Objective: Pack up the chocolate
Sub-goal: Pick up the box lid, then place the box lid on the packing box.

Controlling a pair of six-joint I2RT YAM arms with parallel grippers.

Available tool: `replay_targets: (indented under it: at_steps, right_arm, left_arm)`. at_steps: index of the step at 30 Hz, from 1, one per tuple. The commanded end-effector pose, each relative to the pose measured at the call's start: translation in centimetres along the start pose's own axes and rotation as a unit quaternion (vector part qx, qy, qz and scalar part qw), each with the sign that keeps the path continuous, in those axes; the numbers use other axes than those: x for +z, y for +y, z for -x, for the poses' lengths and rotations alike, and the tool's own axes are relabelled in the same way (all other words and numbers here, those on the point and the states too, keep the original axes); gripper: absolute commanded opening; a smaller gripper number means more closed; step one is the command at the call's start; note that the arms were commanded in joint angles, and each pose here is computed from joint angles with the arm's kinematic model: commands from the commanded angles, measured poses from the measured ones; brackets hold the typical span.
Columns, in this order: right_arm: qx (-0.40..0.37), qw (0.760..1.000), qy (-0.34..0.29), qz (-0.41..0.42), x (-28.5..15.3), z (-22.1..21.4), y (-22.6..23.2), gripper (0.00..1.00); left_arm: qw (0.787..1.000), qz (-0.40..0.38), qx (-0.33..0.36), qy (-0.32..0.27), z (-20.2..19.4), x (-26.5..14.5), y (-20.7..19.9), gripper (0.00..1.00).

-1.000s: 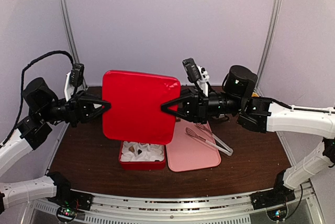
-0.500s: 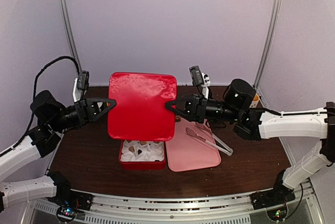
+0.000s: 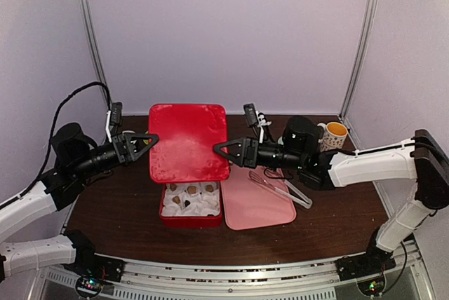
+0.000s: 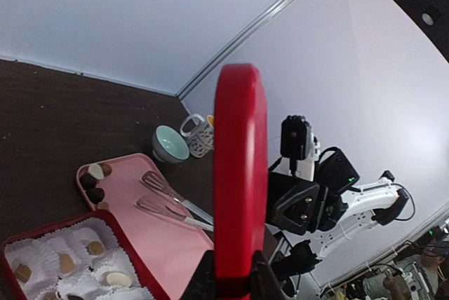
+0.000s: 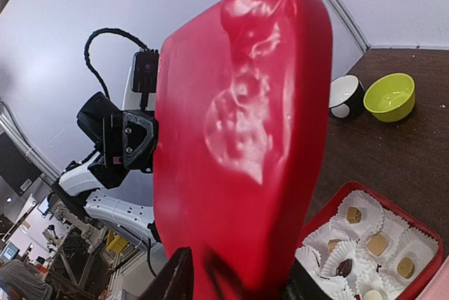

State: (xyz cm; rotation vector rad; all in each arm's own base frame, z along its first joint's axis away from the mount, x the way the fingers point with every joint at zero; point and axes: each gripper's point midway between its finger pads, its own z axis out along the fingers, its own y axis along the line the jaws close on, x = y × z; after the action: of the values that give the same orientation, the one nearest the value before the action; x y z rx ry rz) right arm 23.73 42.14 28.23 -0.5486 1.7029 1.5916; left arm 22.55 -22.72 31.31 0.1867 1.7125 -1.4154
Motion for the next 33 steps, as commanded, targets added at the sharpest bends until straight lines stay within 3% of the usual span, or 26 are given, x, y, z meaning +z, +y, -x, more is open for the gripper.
replay_targets:
  at_steps: [1, 13, 19, 33]
  right_arm:
    - [-0.003, 1.0, -0.005, 0.002, 0.1, 0.2, 0.2, 0.38]
    - [0.028, 0.996, 0.058, -0.06, 1.5, -4.6, -5.4, 0.42]
    - [0.045, 0.993, 0.073, -0.082, 1.3, -6.7, -7.6, 0.43]
    - [0.073, 0.983, 0.114, -0.123, 1.6, -10.7, -11.4, 0.47]
  left_arm:
    - [0.994, 0.109, 0.0, -0.013, 0.0, -0.1, 4.8, 0.0]
    - [0.981, 0.174, -0.042, 0.08, -5.1, 2.0, 11.9, 0.0]
    - [0.975, 0.176, -0.082, 0.109, -7.5, 2.1, 15.0, 0.12]
    - [0.951, 0.229, -0.107, 0.178, -11.8, 1.6, 19.3, 0.17]
